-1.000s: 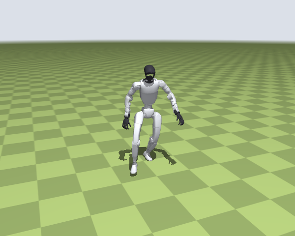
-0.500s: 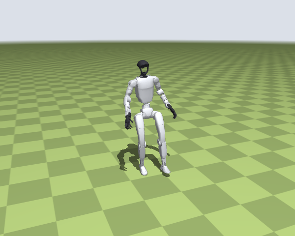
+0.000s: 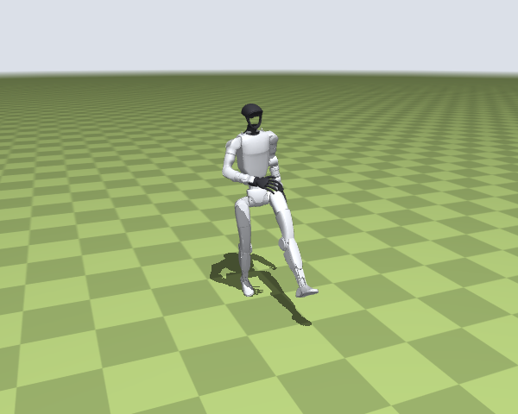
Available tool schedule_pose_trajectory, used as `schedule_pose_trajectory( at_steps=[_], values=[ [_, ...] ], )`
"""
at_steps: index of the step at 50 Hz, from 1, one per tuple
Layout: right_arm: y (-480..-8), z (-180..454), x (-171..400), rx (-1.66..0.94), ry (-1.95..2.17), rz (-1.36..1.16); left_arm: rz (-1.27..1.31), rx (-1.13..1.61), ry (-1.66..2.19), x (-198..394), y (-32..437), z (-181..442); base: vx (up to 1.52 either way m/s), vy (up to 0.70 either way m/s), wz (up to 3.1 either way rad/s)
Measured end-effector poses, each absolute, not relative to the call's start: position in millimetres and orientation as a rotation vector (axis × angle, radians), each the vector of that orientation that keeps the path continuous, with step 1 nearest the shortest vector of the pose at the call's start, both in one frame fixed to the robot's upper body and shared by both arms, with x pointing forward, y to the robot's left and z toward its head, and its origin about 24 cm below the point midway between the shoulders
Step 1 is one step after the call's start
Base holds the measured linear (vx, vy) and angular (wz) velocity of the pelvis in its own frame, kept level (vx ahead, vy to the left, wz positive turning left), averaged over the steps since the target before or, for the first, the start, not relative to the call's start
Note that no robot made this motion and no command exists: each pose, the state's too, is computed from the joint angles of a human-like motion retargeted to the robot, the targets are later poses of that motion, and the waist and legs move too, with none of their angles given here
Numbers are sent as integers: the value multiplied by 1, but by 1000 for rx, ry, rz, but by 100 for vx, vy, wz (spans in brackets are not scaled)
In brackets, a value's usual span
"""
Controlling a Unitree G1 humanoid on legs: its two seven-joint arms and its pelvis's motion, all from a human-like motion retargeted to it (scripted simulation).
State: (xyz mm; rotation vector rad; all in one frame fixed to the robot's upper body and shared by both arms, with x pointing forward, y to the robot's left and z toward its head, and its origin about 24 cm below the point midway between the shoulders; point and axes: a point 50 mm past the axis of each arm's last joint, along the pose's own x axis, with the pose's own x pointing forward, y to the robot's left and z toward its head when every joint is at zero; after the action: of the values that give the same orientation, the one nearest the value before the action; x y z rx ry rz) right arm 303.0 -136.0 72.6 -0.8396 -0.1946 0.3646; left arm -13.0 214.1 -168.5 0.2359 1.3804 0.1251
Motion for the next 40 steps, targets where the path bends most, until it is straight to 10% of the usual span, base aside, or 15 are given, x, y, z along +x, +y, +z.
schedule_pose_trajectory(
  at_steps=[18, 30, 40],
  values=[
    [-124, 21, 281, -608, 65, 532, 143, 239, 618, 176, 248, -84, 40, 11, 79],
    [-222, -45, 225, -756, 474, 292, 340, 369, 793, 97, 304, -87, 70, 3, 105],
    [-309, -107, 68, -720, 1070, -71, 198, 549, 331, 309, 230, 1, 73, -23, 162]
  ],
)
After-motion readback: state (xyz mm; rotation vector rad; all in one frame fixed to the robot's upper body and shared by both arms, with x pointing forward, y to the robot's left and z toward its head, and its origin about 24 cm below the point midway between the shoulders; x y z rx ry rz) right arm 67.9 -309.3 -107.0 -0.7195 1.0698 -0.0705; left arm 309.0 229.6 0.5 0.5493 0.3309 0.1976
